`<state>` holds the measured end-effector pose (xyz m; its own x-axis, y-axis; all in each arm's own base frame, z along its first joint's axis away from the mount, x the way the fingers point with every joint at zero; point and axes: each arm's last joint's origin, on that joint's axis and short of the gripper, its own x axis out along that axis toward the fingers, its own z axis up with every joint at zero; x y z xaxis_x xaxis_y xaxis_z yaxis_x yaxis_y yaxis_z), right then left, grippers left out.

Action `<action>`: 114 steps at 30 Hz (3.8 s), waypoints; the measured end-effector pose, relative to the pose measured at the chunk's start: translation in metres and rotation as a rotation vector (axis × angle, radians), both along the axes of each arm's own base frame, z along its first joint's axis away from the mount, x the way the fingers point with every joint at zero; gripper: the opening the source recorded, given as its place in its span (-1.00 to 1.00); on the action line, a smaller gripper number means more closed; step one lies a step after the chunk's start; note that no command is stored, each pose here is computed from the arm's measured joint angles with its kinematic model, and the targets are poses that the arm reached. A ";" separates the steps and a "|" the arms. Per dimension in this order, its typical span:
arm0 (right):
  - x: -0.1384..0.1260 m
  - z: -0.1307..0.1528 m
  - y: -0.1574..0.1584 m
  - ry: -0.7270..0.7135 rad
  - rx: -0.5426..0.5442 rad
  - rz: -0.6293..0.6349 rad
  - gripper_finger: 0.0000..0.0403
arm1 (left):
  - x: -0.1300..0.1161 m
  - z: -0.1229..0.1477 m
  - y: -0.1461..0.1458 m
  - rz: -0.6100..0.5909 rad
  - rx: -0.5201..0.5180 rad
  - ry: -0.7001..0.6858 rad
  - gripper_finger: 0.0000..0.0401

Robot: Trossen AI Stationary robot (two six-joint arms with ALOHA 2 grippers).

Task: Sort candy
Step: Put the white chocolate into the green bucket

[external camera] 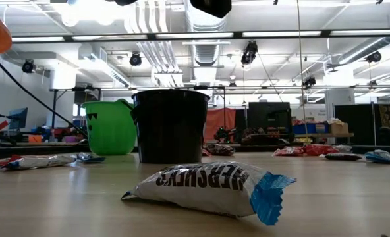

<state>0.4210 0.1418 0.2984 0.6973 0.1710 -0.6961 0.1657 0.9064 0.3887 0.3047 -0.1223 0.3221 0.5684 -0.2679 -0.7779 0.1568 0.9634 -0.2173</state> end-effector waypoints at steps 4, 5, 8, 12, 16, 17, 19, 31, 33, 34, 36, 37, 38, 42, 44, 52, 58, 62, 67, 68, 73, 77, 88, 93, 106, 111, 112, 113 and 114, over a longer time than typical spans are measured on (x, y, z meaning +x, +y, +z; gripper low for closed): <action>0.000 0.002 0.000 -0.007 -0.003 -0.005 -0.94 | 0.000 0.000 0.000 0.000 -0.001 0.000 -0.52; 0.001 0.003 0.000 -0.009 -0.002 -0.005 -0.94 | 0.000 0.000 0.000 -0.001 -0.003 -0.003 -0.53; 0.001 0.004 0.000 -0.013 -0.005 -0.008 -0.94 | 0.000 0.000 0.000 -0.002 -0.003 -0.003 -0.56; 0.001 0.005 0.000 -0.022 -0.005 -0.007 -0.94 | 0.001 0.001 0.000 -0.021 0.008 -0.014 -0.61; 0.001 0.005 -0.001 -0.025 -0.009 -0.007 -0.94 | 0.001 0.001 0.000 -0.049 0.025 -0.028 -0.71; 0.001 0.006 -0.001 -0.025 -0.010 -0.006 -0.94 | 0.001 0.001 0.000 -0.057 0.028 -0.032 -0.76; 0.002 0.006 0.000 -0.027 -0.010 -0.005 -0.94 | 0.001 0.001 0.000 -0.071 0.038 -0.036 -0.89; 0.003 0.007 0.000 -0.043 -0.017 0.010 -0.94 | 0.000 0.001 -0.001 -0.110 0.038 -0.035 -0.99; 0.003 0.007 0.000 -0.047 -0.021 0.016 -0.93 | 0.000 0.002 -0.001 -0.112 0.037 -0.036 -0.99; 0.003 0.007 0.000 -0.048 -0.023 0.018 -0.91 | 0.000 0.002 -0.001 -0.111 0.037 -0.036 -0.99; 0.003 0.007 0.000 -0.050 -0.024 0.019 -0.86 | 0.000 0.002 -0.001 -0.111 0.037 -0.036 -0.99; 0.003 0.007 0.000 -0.050 -0.024 0.019 -0.82 | 0.000 0.002 -0.001 -0.113 0.036 -0.036 -0.99; 0.003 0.007 0.000 -0.051 -0.024 0.018 -0.79 | 0.000 0.002 -0.001 -0.116 0.031 -0.035 -0.99; 0.003 0.007 0.000 -0.056 -0.027 0.017 -0.63 | 0.000 0.002 -0.001 -0.121 0.022 -0.032 -1.00; 0.003 0.007 0.000 -0.055 -0.027 0.018 -0.55 | 0.000 0.002 -0.001 -0.120 0.021 -0.031 -1.00; 0.002 0.007 -0.001 -0.042 -0.021 0.009 -0.22 | 0.000 0.001 -0.001 -0.120 0.022 -0.027 -1.00; 0.002 0.006 -0.002 -0.026 -0.021 0.002 -0.05 | -0.003 0.000 0.000 -0.119 0.033 -0.001 -1.00; 0.001 0.007 -0.003 -0.028 -0.037 0.005 -0.01 | -0.008 0.000 0.004 -0.092 0.088 0.025 -1.00; 0.000 0.016 -0.008 -0.066 -0.055 -0.023 -0.03 | -0.014 0.006 0.015 -0.055 0.110 0.026 -1.00; -0.001 0.018 -0.009 -0.068 -0.061 -0.030 -0.03 | -0.014 0.006 0.017 -0.046 0.115 0.028 -1.00; -0.005 0.025 -0.015 -0.075 -0.069 -0.048 -0.03 | -0.017 0.008 0.030 -0.025 0.152 0.049 -1.00; -0.008 0.031 -0.019 -0.081 -0.070 -0.050 -0.02 | -0.018 0.007 0.042 -0.019 0.180 0.080 -1.00; -0.018 0.039 -0.042 -0.036 -0.142 -0.102 -0.03 | -0.027 0.019 0.080 0.021 0.228 0.079 -1.00; -0.016 0.039 -0.052 -0.024 -0.148 -0.125 -0.03 | -0.037 0.027 0.104 0.057 0.263 0.079 -1.00; -0.013 0.039 -0.073 -0.021 -0.158 -0.166 -0.03 | -0.061 0.035 0.166 0.114 0.361 0.128 -1.00; -0.012 0.039 -0.079 -0.015 -0.175 -0.164 -0.03 | -0.068 0.035 0.192 0.168 0.377 0.148 -1.00; -0.012 0.038 -0.080 -0.009 -0.181 -0.162 -0.03 | -0.069 0.035 0.197 0.177 0.371 0.148 -1.00; -0.013 0.038 -0.081 -0.003 -0.187 -0.158 -0.03 | -0.071 0.035 0.202 0.189 0.366 0.150 -1.00; -0.013 0.038 -0.082 0.004 -0.194 -0.155 -0.03 | -0.072 0.035 0.206 0.204 0.366 0.152 -1.00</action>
